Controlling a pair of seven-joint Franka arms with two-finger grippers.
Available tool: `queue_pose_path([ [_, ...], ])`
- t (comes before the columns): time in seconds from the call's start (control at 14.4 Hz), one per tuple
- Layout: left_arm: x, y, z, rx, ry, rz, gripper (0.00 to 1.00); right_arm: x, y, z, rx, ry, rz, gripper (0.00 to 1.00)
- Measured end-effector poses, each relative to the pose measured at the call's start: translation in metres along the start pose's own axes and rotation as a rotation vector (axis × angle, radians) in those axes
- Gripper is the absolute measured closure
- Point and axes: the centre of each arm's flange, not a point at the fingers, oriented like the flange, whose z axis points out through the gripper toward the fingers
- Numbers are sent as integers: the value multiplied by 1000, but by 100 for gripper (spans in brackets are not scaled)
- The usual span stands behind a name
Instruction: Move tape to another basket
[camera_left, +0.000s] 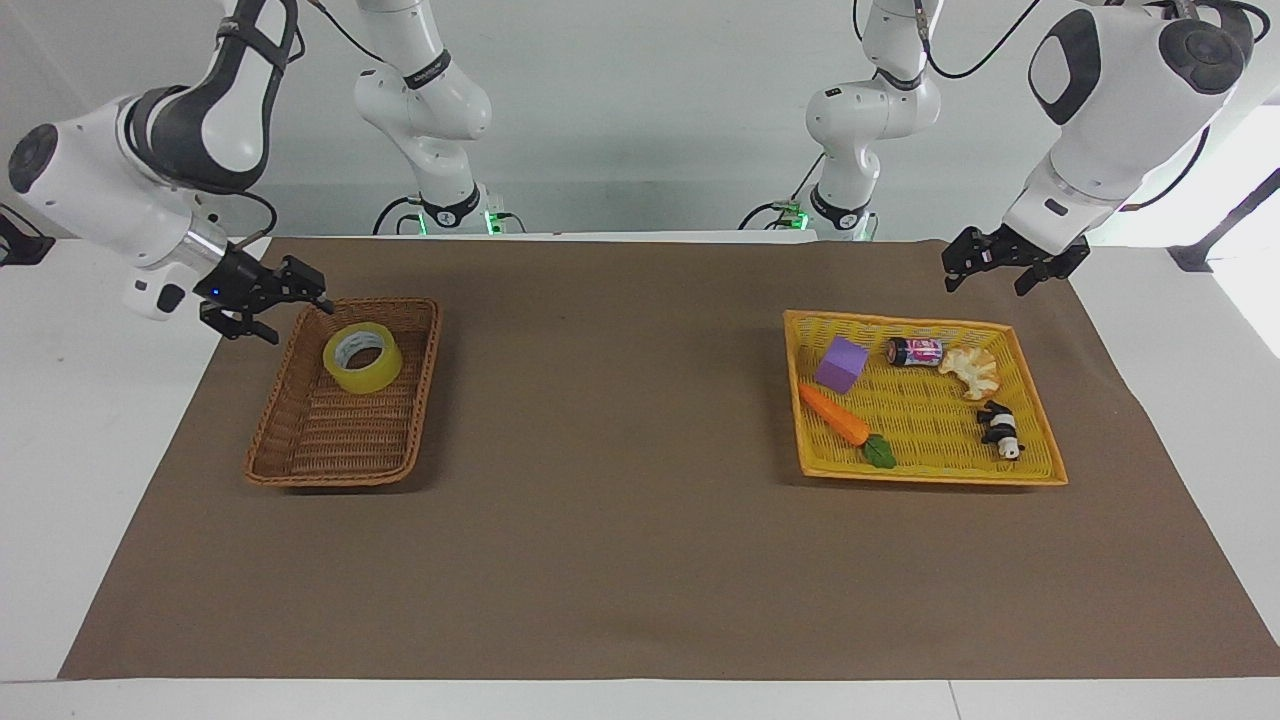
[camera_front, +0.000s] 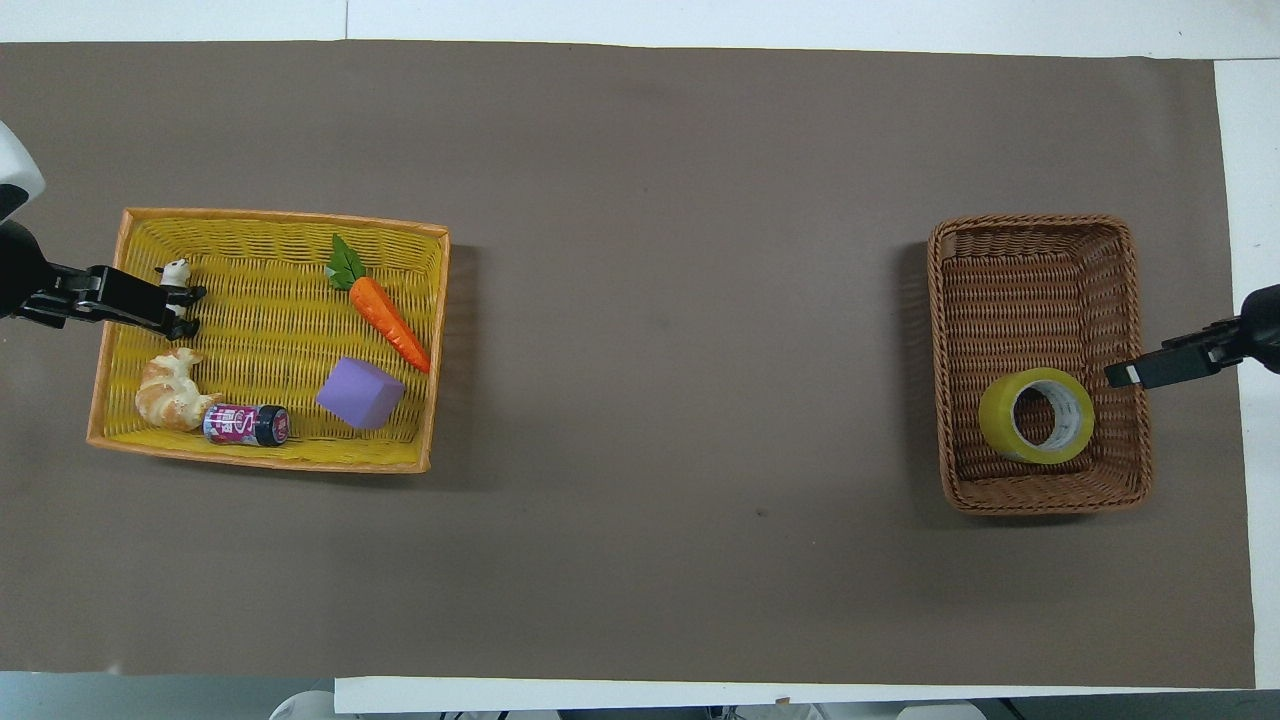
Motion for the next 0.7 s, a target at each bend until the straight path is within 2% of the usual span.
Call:
queue_pose_path([
  [0.21, 1, -1, 1, 0, 0, -2, 0, -5, -37, -43, -78, -22, 97, 0],
  [0.42, 1, 1, 1, 0, 1, 3, 0, -13, -48, -86, -156, -27, 186, 0],
  [0.56, 1, 1, 1, 0, 1, 3, 0, -14, -52, -108, -180, -12, 249, 0],
  [0.7, 1, -4, 1, -1, 2, -6, 0, -14, -53, -121, -202, -34, 307, 0],
])
